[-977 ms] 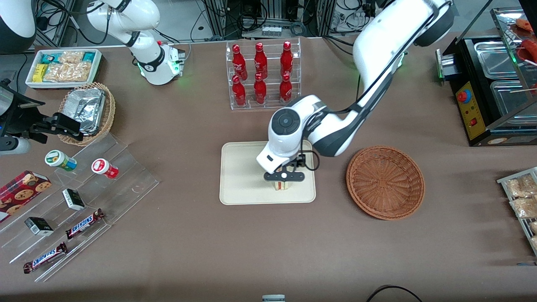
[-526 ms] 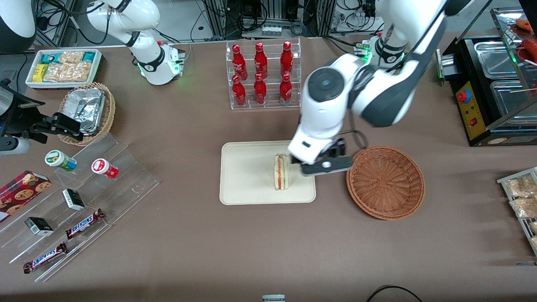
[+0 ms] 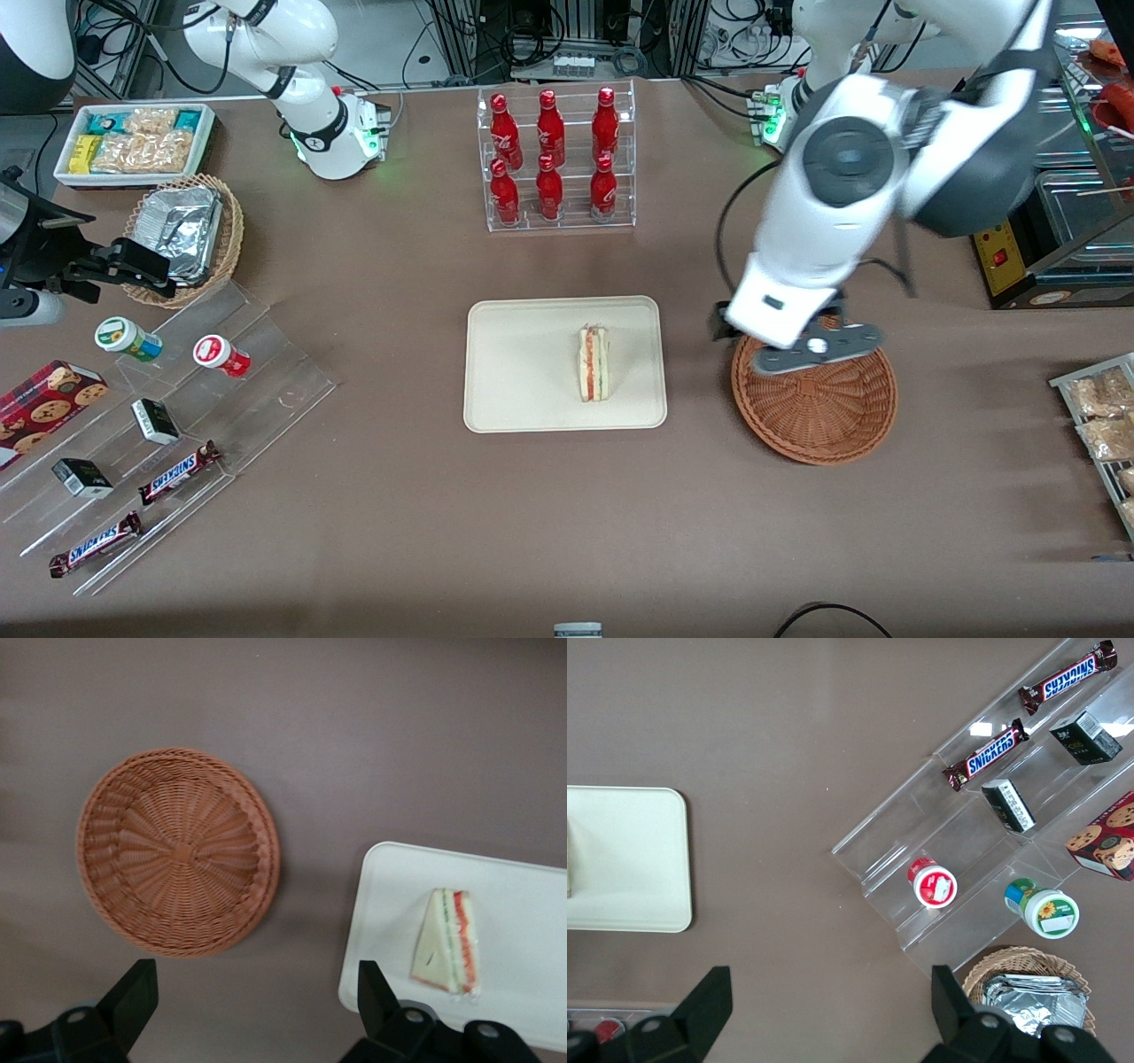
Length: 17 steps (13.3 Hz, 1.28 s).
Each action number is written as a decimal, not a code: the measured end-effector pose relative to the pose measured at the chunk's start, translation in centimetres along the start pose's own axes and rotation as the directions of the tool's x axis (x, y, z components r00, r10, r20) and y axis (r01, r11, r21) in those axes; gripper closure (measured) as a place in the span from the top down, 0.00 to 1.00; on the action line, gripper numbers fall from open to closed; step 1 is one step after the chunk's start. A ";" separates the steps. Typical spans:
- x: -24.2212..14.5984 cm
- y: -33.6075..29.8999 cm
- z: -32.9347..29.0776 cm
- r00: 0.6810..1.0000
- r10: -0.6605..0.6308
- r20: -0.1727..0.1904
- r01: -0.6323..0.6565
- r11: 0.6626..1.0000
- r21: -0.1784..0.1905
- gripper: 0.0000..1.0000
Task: Place sandwich from basket to tray
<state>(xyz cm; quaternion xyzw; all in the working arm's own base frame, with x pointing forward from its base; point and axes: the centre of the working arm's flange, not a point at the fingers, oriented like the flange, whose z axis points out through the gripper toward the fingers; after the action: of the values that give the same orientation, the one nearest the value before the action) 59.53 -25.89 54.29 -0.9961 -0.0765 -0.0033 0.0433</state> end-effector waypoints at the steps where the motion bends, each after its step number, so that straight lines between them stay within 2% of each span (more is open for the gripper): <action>1: 0.5 -2.0 -0.7 1.000 0.012 0.014 -0.012 1.000 -0.003 1.00; 6: 2.0 -8.4 -2.9 1.000 0.011 0.015 -0.011 1.000 -0.009 1.00; 8: 2.4 -10.5 -2.9 0.998 0.050 0.040 -0.049 0.999 -0.011 1.00; 11: 3.5 -16.1 -3.9 0.997 0.055 0.050 -0.053 0.997 -0.049 1.00; 14: 2.7 -19.1 -5.3 0.993 0.093 0.073 -0.090 0.995 -0.047 1.00; 17: 1.7 -21.6 -6.9 0.991 0.112 0.079 -0.108 0.993 -0.055 1.00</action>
<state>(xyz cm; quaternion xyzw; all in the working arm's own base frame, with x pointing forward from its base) 57.88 -4.93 63.07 -0.9989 -0.0231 0.0381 0.0150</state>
